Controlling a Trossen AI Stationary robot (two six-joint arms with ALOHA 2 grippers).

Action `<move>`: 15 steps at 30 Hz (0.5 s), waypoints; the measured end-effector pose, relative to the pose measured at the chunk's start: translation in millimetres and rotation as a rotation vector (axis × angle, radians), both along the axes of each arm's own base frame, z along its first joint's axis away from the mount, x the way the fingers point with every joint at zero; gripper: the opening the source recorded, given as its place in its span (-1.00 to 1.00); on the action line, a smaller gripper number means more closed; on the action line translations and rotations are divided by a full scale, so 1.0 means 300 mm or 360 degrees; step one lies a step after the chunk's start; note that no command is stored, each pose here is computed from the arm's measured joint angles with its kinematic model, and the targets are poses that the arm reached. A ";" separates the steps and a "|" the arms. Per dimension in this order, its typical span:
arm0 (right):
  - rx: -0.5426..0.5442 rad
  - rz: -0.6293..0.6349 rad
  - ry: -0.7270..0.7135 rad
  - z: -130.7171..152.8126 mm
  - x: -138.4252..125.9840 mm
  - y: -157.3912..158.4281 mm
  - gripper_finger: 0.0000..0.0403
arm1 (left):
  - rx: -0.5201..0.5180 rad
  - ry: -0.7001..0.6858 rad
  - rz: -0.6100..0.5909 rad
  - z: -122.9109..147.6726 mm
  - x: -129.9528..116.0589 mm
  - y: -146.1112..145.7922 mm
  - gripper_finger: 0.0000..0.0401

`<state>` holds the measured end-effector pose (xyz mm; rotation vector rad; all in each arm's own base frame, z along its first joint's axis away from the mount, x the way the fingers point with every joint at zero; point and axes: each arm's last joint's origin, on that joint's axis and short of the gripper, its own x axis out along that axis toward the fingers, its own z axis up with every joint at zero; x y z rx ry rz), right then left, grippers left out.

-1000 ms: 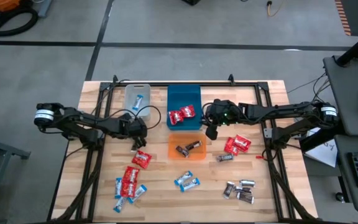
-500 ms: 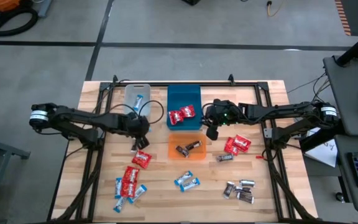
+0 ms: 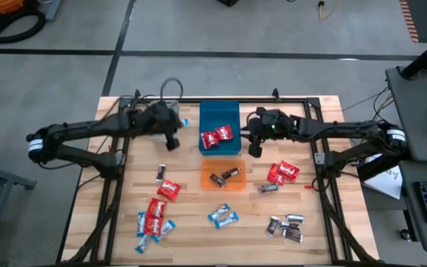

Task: Sort candy
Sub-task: Put the blue chocolate bar into the gray bin

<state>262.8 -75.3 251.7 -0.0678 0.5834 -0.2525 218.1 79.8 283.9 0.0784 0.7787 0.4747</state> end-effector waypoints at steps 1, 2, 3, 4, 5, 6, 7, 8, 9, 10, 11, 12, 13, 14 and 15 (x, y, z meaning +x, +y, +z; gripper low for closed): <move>-0.0007 -0.0021 0.0001 0.000 -0.005 -0.015 -0.54 | 0.0000 0.0006 0.0039 -0.001 -0.009 0.033 -0.99; -0.0011 -0.0050 -0.0001 0.001 -0.010 -0.033 -0.54 | -0.0016 0.0008 0.0097 -0.006 -0.021 0.068 -0.99; -0.0013 -0.0079 -0.0003 0.000 -0.014 -0.050 -0.54 | -0.0049 0.0009 0.0191 -0.014 -0.033 0.105 -0.99; -0.0009 -0.0114 -0.0014 0.000 -0.017 -0.066 -0.54 | -0.0110 -0.0016 0.0335 -0.024 -0.048 0.144 -0.99; 0.0005 -0.0154 -0.0027 0.001 -0.021 -0.082 -0.54 | -0.0200 -0.0064 0.0517 -0.036 -0.063 0.184 -0.99; 0.0025 -0.0190 -0.0034 0.000 -0.026 -0.094 -0.54 | -0.0309 -0.0128 0.0722 -0.050 -0.080 0.221 -0.99; 0.0046 -0.0222 -0.0037 -0.001 -0.030 -0.104 -0.54 | -0.0428 -0.0174 0.0895 -0.069 -0.097 0.251 -0.99; 0.0061 -0.0240 -0.0037 -0.002 -0.034 -0.111 -0.54 | -0.0544 -0.0191 0.1005 -0.094 -0.111 0.271 -0.99; 0.0068 -0.0252 -0.0037 -0.003 -0.036 -0.116 -0.54 | -0.0631 -0.0189 0.1050 -0.118 -0.117 0.284 -0.99; 0.0070 -0.0255 -0.0038 -0.003 -0.037 -0.119 -0.54 | -0.0686 -0.0174 0.1050 -0.142 -0.116 0.290 -0.99; 0.0067 -0.0253 -0.0036 -0.003 -0.037 -0.119 -0.54 | -0.0709 -0.0155 0.1036 -0.164 -0.110 0.291 -0.99; 0.0058 -0.0247 -0.0034 -0.003 -0.037 -0.119 -0.54 | -0.0717 -0.0146 0.1028 -0.183 -0.104 0.294 -0.99; 0.0048 -0.0240 -0.0030 -0.003 -0.037 -0.119 -0.54 | -0.0720 -0.0136 0.1029 -0.198 -0.099 0.298 -0.98; 0.0040 -0.0235 -0.0026 -0.002 -0.037 -0.119 -0.54 | -0.0722 -0.0124 0.1037 -0.209 -0.096 0.303 -0.97; 0.0038 -0.0233 -0.0026 0.000 -0.036 -0.119 -0.54 | -0.0716 -0.0107 0.1054 -0.219 -0.094 0.308 -0.97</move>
